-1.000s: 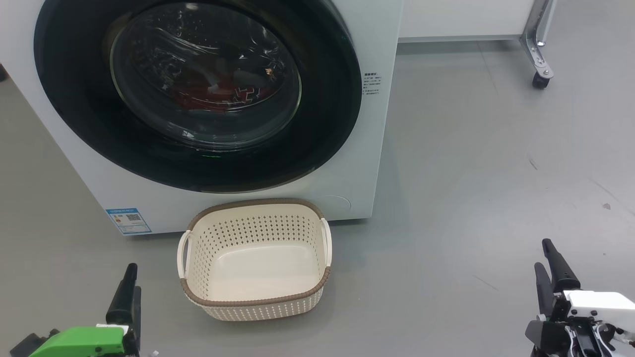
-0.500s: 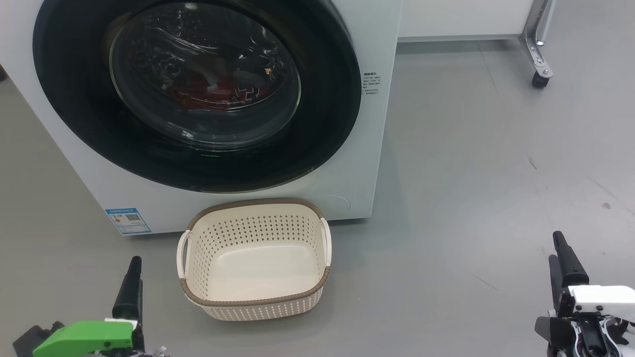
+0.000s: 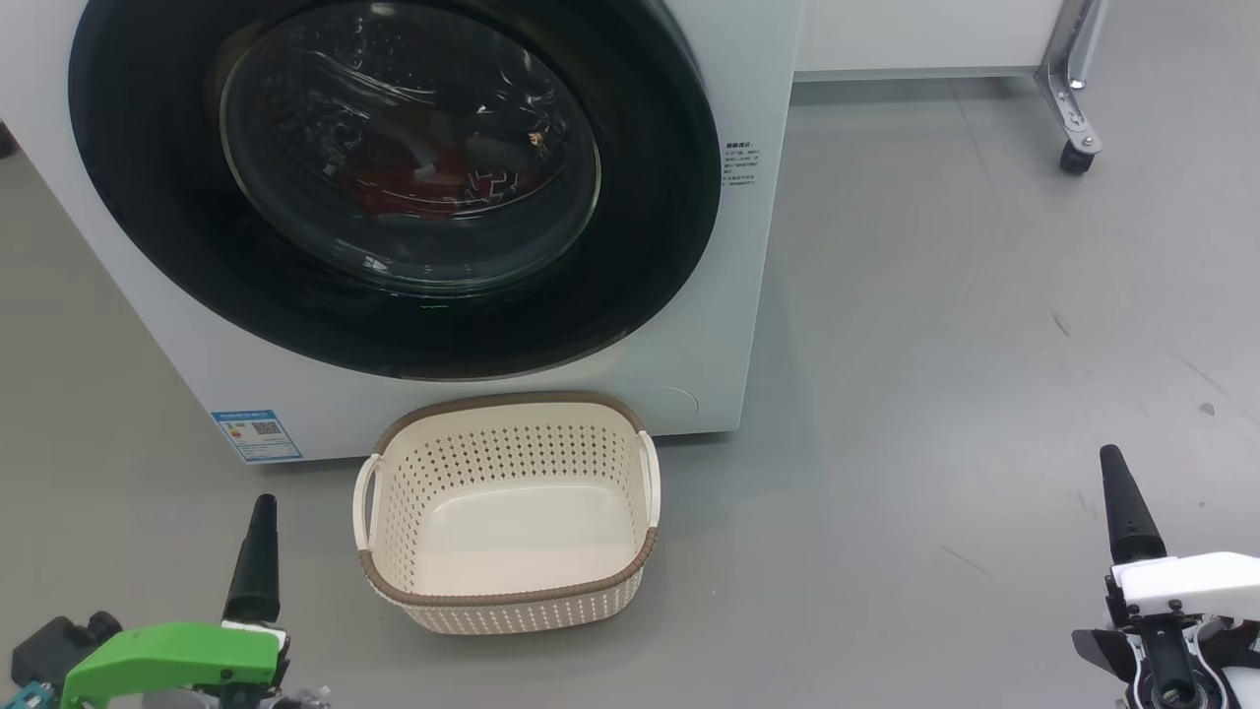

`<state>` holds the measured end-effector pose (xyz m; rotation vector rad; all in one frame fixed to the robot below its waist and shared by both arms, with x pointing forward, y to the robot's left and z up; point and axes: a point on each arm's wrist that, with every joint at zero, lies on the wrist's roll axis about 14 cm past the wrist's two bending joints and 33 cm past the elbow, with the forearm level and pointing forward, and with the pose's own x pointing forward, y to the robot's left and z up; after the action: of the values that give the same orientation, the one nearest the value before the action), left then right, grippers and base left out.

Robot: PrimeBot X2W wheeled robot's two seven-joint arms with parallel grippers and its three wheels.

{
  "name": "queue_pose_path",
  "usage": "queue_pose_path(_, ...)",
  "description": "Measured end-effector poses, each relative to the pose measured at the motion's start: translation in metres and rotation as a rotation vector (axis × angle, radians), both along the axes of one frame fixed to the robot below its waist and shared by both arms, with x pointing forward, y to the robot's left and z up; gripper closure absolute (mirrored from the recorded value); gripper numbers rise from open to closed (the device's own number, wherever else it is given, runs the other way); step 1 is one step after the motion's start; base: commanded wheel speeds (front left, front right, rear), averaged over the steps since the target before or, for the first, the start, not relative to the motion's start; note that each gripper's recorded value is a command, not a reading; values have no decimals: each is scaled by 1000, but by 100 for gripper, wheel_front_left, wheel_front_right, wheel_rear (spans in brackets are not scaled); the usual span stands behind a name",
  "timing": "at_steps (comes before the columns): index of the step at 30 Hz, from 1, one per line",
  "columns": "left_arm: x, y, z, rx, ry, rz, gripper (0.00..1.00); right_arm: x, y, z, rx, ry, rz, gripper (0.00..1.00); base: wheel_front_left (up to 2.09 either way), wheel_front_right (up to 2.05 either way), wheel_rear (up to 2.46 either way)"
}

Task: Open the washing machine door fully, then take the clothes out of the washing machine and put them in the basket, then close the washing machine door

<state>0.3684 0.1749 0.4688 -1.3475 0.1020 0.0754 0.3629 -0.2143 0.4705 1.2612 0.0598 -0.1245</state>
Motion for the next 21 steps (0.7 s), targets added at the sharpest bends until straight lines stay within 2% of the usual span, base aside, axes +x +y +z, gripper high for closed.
queue_pose_path(2, 0, 0, 1, 49, -4, -6, 0, 1, 1, 2, -73, -1, 20, 0, 0, 0, 0)
queue_pose_path(15, 6, -6, 7, 281, -28, -54, 0, 1, 2, 2, -329, 12, 66, 0, 0, 0, 0)
queue_pose_path(21, 7, -5, 8, 444, -34, -73, 0, 1, 5, 4, -462, 9, 98, 0, 0, 0, 0)
